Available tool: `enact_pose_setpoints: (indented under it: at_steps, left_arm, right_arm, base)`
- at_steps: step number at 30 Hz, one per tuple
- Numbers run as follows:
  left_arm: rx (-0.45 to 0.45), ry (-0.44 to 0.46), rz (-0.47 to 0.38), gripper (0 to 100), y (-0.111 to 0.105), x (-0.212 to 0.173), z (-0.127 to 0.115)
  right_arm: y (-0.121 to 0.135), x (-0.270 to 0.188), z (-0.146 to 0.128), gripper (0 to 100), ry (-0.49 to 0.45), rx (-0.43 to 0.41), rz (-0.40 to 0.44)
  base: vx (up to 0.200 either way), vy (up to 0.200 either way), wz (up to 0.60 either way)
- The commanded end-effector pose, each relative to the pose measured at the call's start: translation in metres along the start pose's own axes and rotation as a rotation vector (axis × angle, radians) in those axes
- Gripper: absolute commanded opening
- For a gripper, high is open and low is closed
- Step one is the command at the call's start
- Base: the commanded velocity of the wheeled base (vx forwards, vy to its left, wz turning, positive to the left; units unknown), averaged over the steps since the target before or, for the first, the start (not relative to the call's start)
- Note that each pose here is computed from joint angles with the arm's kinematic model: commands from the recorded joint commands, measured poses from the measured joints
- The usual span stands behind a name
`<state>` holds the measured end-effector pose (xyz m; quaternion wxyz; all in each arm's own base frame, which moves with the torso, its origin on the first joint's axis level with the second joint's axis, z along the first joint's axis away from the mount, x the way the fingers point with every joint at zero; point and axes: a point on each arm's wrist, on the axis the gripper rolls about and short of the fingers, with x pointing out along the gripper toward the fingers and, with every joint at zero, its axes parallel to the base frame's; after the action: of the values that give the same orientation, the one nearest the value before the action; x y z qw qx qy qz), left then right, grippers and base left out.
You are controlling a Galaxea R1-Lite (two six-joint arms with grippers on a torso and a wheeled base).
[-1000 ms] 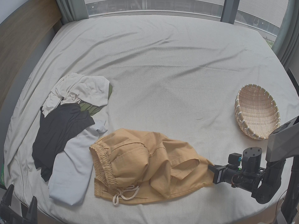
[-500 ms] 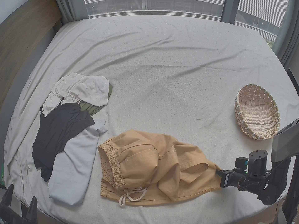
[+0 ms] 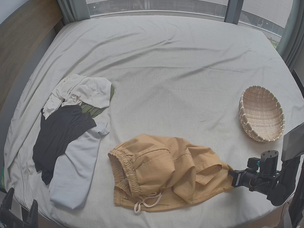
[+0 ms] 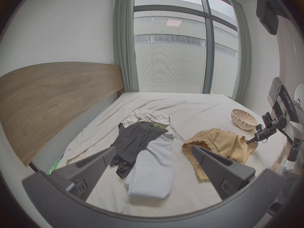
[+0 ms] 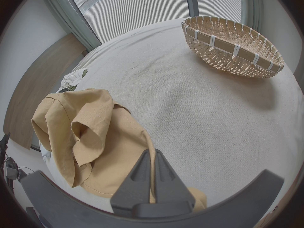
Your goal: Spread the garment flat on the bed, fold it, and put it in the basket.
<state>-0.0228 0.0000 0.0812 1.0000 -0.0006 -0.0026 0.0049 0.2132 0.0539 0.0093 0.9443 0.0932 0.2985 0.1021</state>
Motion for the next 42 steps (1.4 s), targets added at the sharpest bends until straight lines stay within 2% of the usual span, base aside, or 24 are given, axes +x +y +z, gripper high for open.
enact_pose_setpoints:
  at_steps: [1,2,4,7,9,12,14,17,19,20,21,23,25,28,30,31,33,35,36,42]
  left_arm:
    - [0.0,0.002,0.001,100,0.0,0.0,-0.005]
    - [0.0,0.002,0.001,100,0.0,0.0,-0.005]
    - [0.0,0.002,0.001,100,0.0,0.0,-0.005]
    - [0.006,0.005,-0.002,100,0.0,0.0,-0.006]
    - [0.015,0.008,-0.039,100,-0.001,0.0,-0.006]
    - [0.026,0.006,-0.05,100,-0.001,0.0,-0.005]
    - [0.029,0.006,-0.053,100,-0.001,0.0,-0.005]
    - [0.032,0.004,-0.059,100,-0.001,0.0,-0.006]
    - [0.033,0.003,-0.062,100,-0.001,0.0,-0.006]
    - [0.018,-0.048,-0.068,100,-0.001,-0.002,0.003]
    - [0.004,-0.174,-0.08,100,-0.001,-0.009,0.035]
    - [-0.015,-0.255,-0.111,100,0.0,-0.015,0.071]
    - [-0.034,-0.21,-0.157,100,0.001,-0.008,0.084]
    - [-0.097,-0.091,-0.246,100,0.0,0.008,0.079]
    - [-0.172,0.039,-0.364,100,-0.003,0.024,0.071]
    - [-0.21,0.088,-0.393,100,-0.005,0.03,0.071]
    - [-0.276,0.177,-0.413,100,-0.009,0.043,0.074]
    - [-0.281,0.18,-0.414,100,-0.01,0.043,0.074]
    - [-0.314,0.235,-0.428,100,-0.017,0.062,0.08]
    - [-0.306,0.317,-0.428,100,-0.032,0.102,0.079]
  right_arm:
    - [0.0,-0.003,-0.003,0,0.017,0.0,-0.001]
    - [0.0,-0.003,-0.003,100,0.014,0.003,0.0]
    - [0.003,-0.004,-0.001,100,0.001,0.006,0.01]
    - [0.012,-0.015,0.01,100,-0.067,-0.005,0.044]
    - [0.019,-0.026,0.021,100,-0.138,-0.016,0.071]
    - [0.029,-0.043,0.034,100,-0.248,-0.031,0.083]
    - [0.041,-0.057,0.04,100,-0.307,-0.045,0.146]
    - [0.053,-0.067,0.043,100,-0.342,-0.04,0.213]
    - [0.054,-0.068,0.044,100,-0.347,-0.039,0.223]
    - [0.056,-0.067,0.046,100,-0.355,-0.038,0.232]
    - [0.057,-0.067,0.046,100,-0.354,-0.04,0.24]
    - [0.059,-0.066,0.045,100,-0.341,-0.045,0.261]
    - [0.064,-0.064,0.042,100,-0.318,-0.059,0.304]
    - [0.075,-0.058,0.037,100,-0.282,-0.055,0.355]
    - [0.085,-0.053,0.031,100,-0.238,-0.032,0.394]
    - [0.089,-0.049,0.029,100,-0.219,-0.014,0.407]
    - [0.094,-0.041,0.024,100,-0.183,0.014,0.411]
    - [0.094,-0.04,0.024,100,-0.181,0.016,0.411]
    - [0.095,-0.032,0.018,100,-0.141,0.035,0.403]
    - [0.096,-0.029,0.015,100,-0.123,0.033,0.403]
  base:
    - [0.0,0.0,0.0]
    - [0.0,0.0,0.0]
    - [0.0,0.0,0.0]
    - [0.0,0.0,0.0]
    - [0.0,0.0,0.0]
    - [0.0,0.0,0.0]
    - [0.0,0.0,0.0]
    - [0.0,0.0,0.0]
    - [0.0,0.0,0.0]
    - [0.0,0.0,0.0]
    - [0.0,0.0,0.0]
    - [0.0,0.0,0.0]
    - [0.0,0.0,0.0]
    - [0.0,0.0,0.0]
    - [0.0,0.0,0.0]
    - [0.0,0.0,0.0]
    - [0.0,0.0,0.0]
    - [0.0,0.0,0.0]
    - [0.0,0.0,0.0]
    - [0.0,0.0,0.0]
